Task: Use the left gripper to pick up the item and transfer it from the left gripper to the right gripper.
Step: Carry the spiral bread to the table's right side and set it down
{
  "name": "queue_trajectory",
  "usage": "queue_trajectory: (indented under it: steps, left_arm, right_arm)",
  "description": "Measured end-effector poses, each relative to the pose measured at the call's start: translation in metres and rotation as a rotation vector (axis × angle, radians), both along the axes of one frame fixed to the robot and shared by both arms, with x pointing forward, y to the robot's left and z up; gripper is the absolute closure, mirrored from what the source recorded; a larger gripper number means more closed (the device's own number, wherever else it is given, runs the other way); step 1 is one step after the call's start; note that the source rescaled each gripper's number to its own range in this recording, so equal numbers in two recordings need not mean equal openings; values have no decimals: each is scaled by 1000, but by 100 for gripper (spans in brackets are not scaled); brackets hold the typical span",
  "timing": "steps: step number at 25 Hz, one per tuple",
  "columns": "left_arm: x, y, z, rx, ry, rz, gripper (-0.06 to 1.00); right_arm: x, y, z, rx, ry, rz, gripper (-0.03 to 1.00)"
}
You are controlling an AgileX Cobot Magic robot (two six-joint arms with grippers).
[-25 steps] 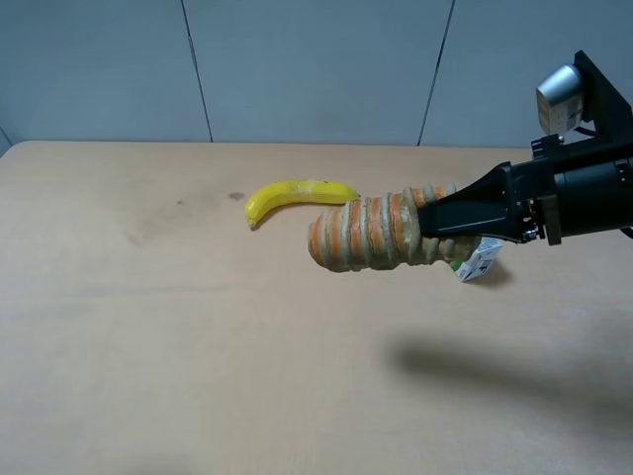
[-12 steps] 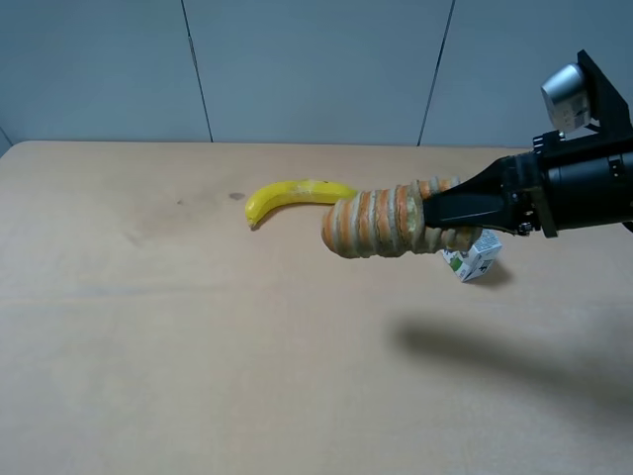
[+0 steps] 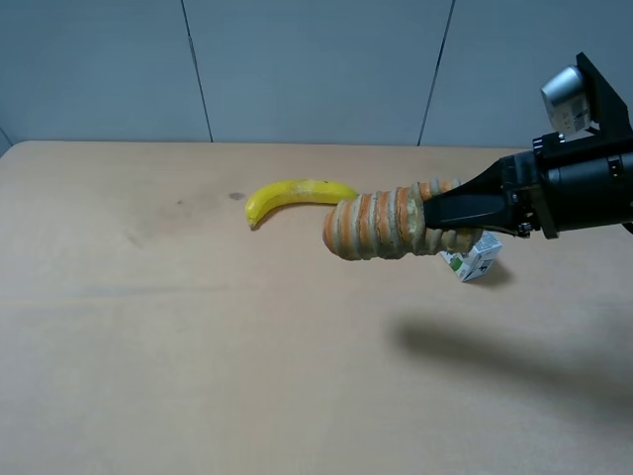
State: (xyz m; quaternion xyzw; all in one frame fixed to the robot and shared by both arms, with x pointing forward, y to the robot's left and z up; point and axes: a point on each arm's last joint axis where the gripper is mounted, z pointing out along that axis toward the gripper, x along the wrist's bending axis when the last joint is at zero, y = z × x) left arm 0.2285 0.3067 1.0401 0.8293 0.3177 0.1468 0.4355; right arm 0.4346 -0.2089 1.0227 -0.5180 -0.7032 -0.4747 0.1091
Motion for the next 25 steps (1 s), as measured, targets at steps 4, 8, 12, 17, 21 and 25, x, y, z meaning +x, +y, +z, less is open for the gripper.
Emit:
queue_trajectory:
  steps: [4,8,12,17,21,25]
  left_arm:
    - [0,-1,0,-4,-3,44,5]
    - [-1,-3,0,-4,-4,238,5]
    - [-2,-6,0,-5,-4,474,5]
    - [-2,-9,0,-4,-4,728,5]
    - [-1,-10,0,-4,-4,861,5]
    - [-1,-11,0,-4,-5,899,5]
  right_arm:
    - [0,0,0,-3,2,1,95]
    - [-1,-1,-2,-17,27,-9,95]
    - [0,-5,-7,-74,52,-32,95]
    - [4,-10,-10,-114,71,-119,95]
    - [5,-11,-10,-119,72,-134,95]
    - [4,-10,-10,-112,83,-122,95]
